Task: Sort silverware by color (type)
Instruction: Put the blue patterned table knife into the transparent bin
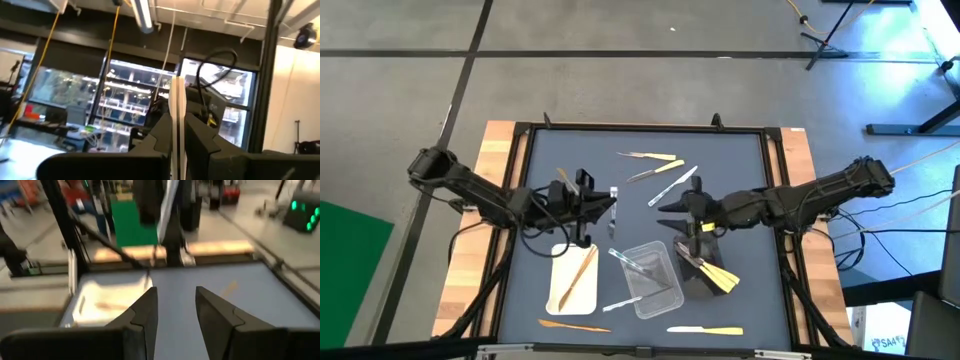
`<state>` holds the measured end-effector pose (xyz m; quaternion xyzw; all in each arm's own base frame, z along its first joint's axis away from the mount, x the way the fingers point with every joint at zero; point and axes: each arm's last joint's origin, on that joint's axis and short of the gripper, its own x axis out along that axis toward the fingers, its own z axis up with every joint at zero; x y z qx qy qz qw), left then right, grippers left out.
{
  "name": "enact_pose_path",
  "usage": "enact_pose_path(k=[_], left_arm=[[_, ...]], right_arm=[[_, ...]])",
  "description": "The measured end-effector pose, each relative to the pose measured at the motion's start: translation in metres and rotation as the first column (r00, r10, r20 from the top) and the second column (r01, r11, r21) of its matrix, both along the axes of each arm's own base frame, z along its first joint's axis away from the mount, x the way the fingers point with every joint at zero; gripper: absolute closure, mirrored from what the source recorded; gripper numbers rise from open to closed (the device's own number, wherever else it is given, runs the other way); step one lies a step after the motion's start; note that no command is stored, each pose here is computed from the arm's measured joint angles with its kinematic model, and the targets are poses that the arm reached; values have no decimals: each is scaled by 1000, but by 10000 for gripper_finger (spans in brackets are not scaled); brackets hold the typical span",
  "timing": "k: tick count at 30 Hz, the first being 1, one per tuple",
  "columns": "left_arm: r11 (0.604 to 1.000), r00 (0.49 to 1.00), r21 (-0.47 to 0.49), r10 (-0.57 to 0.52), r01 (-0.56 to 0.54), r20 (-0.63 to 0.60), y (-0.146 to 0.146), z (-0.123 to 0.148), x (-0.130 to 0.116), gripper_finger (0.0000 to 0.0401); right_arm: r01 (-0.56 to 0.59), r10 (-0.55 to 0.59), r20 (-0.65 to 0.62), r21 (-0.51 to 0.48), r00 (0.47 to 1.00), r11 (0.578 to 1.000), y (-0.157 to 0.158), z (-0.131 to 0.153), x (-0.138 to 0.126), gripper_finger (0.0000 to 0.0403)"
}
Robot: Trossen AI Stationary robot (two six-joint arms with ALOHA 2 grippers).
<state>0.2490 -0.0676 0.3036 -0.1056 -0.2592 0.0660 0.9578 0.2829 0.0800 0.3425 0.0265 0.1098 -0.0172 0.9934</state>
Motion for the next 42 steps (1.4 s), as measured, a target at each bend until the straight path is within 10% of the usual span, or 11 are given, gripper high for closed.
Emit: enact_pose_path(k=[16,27,42], left_arm=[[989,989,63,-139,135,54,-29,-49,39,378],[979,985,139,-158,147,69,-36,-45,56,378],[978,987,161,-144,133,65,-36,-45,56,378]], right_arm=[[-42,42,-1,-24,999,999,4,-8,10,283],[-256,256,7,69,967,964,17,-22,28,283],[-224,207,193,74,959,972,21,-20,47,283]])
